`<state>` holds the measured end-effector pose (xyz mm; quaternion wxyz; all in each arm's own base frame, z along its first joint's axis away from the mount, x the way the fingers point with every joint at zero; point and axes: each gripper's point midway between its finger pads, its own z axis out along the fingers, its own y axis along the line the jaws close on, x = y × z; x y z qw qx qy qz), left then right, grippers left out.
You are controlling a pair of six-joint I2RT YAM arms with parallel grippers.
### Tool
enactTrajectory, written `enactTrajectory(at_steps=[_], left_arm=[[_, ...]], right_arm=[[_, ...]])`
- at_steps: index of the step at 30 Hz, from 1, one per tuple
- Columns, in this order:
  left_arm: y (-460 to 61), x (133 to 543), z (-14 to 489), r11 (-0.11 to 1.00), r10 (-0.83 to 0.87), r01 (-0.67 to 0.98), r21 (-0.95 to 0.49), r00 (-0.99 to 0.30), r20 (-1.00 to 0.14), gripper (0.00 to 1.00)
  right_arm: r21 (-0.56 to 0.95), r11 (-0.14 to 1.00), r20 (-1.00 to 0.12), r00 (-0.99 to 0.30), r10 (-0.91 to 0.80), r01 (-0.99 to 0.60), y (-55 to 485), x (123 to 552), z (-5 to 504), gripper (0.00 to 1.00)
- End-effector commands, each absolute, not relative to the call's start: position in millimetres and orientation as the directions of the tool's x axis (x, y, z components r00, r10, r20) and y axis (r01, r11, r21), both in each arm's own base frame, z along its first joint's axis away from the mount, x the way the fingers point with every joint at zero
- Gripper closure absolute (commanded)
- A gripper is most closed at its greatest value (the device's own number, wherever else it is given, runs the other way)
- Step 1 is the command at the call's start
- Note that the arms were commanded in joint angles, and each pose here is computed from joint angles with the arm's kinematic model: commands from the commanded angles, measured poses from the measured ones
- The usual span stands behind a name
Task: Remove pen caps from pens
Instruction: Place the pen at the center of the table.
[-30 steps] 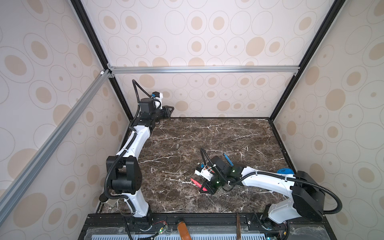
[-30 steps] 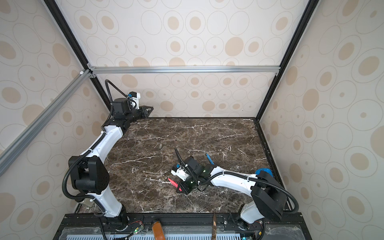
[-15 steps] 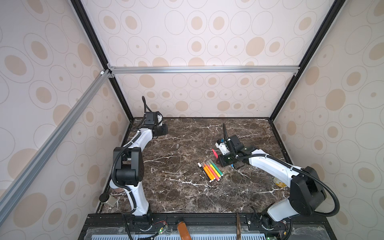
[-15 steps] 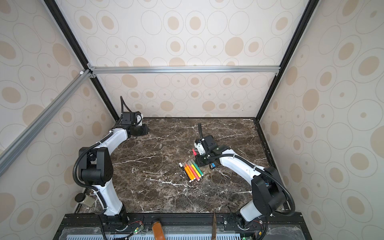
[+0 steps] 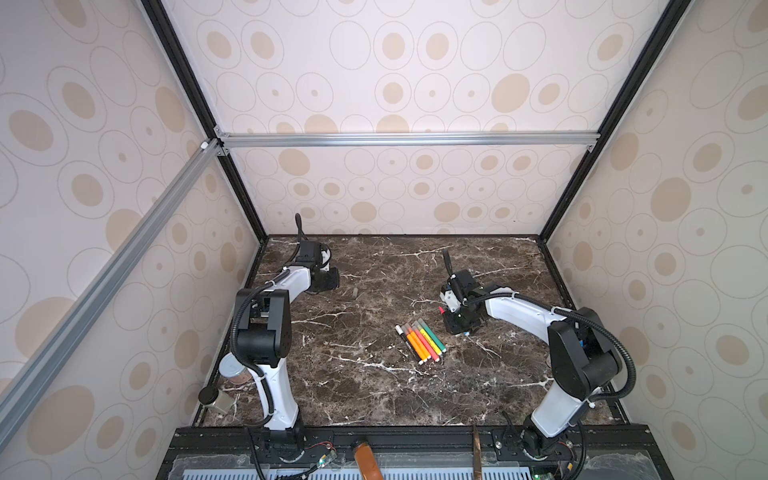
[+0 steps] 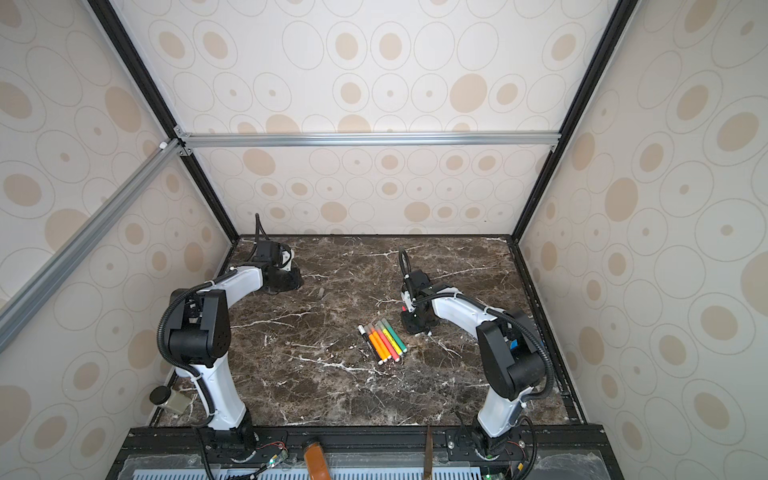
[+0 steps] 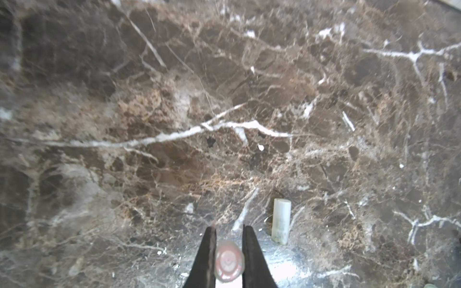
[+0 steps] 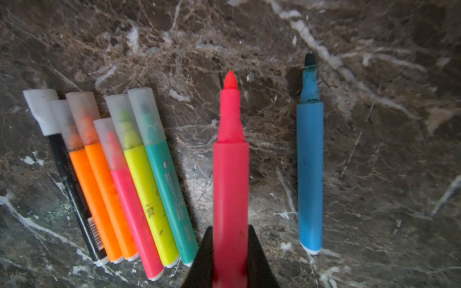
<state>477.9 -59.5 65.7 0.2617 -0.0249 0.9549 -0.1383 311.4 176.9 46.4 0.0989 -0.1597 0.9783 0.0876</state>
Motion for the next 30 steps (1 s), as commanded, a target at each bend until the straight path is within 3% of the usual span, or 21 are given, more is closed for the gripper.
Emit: enactTrajectory(at_steps=[1,16,30], left_arm=[[-65,478,63,0.960,-0.080,0.068,-0.270,-0.861,-0.502,1.00],[-70,474,57,0.960,-0.063,0.083,-0.268,-0.867,-0.494,1.00],[-73,472,55,0.960,-0.054,0.089,-0.266,-0.873,-0.485,1.00]], right_arm=[[0.125,0.937,-0.163,-0.939,-0.304,-0.325,173,307,40,0.98],[0.050,0.956,-0.134,-0.951,-0.280,-0.288,158,305,26,0.64],[0.021,0.954,-0.181,-0.940,-0.289,-0.298,156,315,38,0.62]])
